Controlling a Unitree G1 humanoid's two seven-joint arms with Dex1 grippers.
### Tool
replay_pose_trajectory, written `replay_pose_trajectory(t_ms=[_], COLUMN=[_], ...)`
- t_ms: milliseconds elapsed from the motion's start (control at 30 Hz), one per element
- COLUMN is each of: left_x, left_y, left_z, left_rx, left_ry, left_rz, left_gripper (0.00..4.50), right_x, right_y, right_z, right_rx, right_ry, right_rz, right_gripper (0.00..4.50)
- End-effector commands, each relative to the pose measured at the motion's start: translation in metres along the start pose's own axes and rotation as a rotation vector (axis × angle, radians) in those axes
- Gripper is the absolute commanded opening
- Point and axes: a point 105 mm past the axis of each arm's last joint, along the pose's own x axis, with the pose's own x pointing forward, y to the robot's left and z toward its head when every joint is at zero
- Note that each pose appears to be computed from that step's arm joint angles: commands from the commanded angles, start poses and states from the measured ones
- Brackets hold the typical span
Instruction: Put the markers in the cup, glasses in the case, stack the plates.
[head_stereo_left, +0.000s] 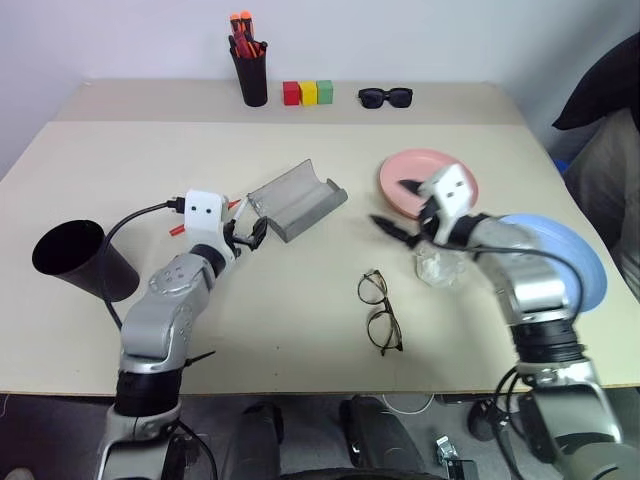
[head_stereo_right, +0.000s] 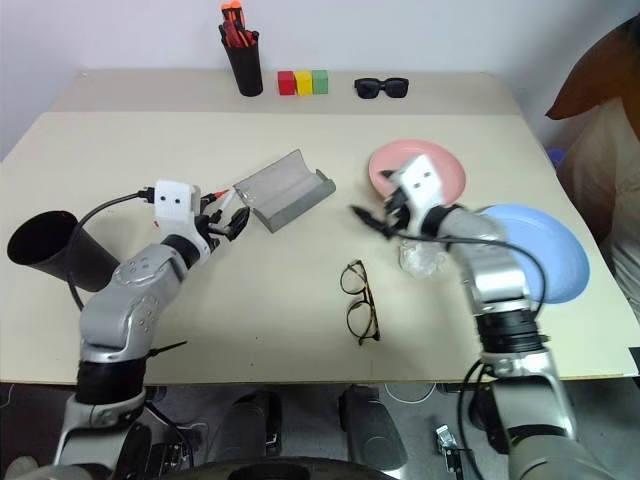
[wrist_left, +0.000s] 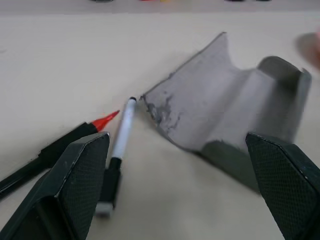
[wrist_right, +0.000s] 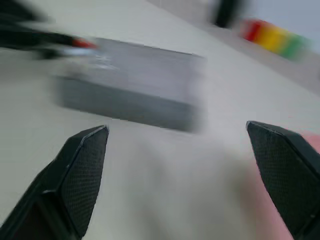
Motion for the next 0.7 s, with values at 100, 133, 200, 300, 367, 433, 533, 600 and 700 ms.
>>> replay_pose_trajectory(t_ms=[100,133,200,300,367,433,533,600,700], left_x=[0.011,0.013,0.017,0.021,0.022,0.025,0.028,0.029,0.029], left_y=[0.015,0.017,0.018,0.023,0.025,0.024,0.023,0.024,0.026], left_z=[0.01,0.008,0.009,0.012,0.012,0.011,0.008,0.001,-0.003], left_rx=[-0.019,-0.014,-0.021,-0.057,-0.058,-0.042,-0.041,-0.07,-0.1], left_ry=[0.077,0.113,0.154,0.213,0.243,0.279,0.338,0.406,0.452], left_rz=[0.146,0.175,0.2,0.215,0.211,0.198,0.182,0.184,0.188], left_gripper=[4.45,4.45,4.45,4.45,4.45,4.45,4.45,4.45,4.45], right_x=[0.017,0.02,0.024,0.031,0.034,0.036,0.038,0.038,0.038], right_y=[0.037,0.042,0.052,0.066,0.07,0.072,0.075,0.073,0.071], right_z=[0.004,0.003,0.003,0.005,0.006,0.007,0.009,0.009,0.009], right_rx=[-0.013,-0.019,-0.027,-0.024,-0.024,-0.019,-0.016,-0.016,-0.019], right_ry=[-0.024,-0.022,-0.023,-0.037,-0.042,-0.046,-0.052,-0.053,-0.053], right_rz=[0.04,0.048,0.068,0.101,0.106,0.104,0.104,0.099,0.091], right_gripper=[4.5,4.5,4.5,4.5,4.5,4.5,4.5,4.5,4.5])
